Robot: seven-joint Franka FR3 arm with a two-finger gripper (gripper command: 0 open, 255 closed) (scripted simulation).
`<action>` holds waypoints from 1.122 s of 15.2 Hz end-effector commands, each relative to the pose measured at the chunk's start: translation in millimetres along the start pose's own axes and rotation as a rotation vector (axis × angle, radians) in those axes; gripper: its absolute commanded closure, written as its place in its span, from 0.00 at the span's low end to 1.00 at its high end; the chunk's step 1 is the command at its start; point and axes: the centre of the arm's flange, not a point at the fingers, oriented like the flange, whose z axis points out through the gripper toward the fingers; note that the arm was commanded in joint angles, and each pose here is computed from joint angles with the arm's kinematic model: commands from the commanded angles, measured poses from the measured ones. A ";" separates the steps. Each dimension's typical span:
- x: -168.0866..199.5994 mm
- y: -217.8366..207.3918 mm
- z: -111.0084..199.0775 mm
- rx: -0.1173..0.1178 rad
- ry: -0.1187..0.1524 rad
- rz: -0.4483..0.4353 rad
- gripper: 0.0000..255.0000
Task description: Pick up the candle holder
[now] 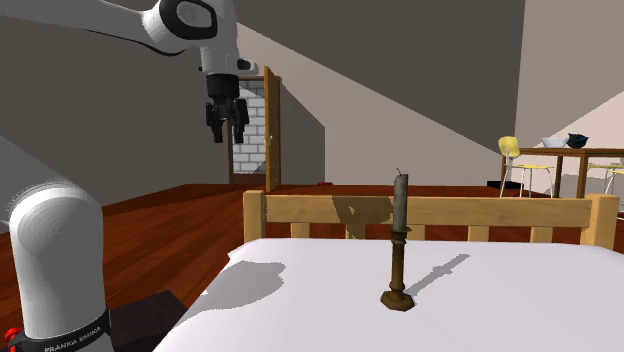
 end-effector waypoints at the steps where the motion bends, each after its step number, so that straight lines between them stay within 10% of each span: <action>1: 0.0 0.0 0.0 0.000 0.000 0.000 0.00; 17: 13.1 191.9 78.3 -0.022 0.164 -0.225 0.00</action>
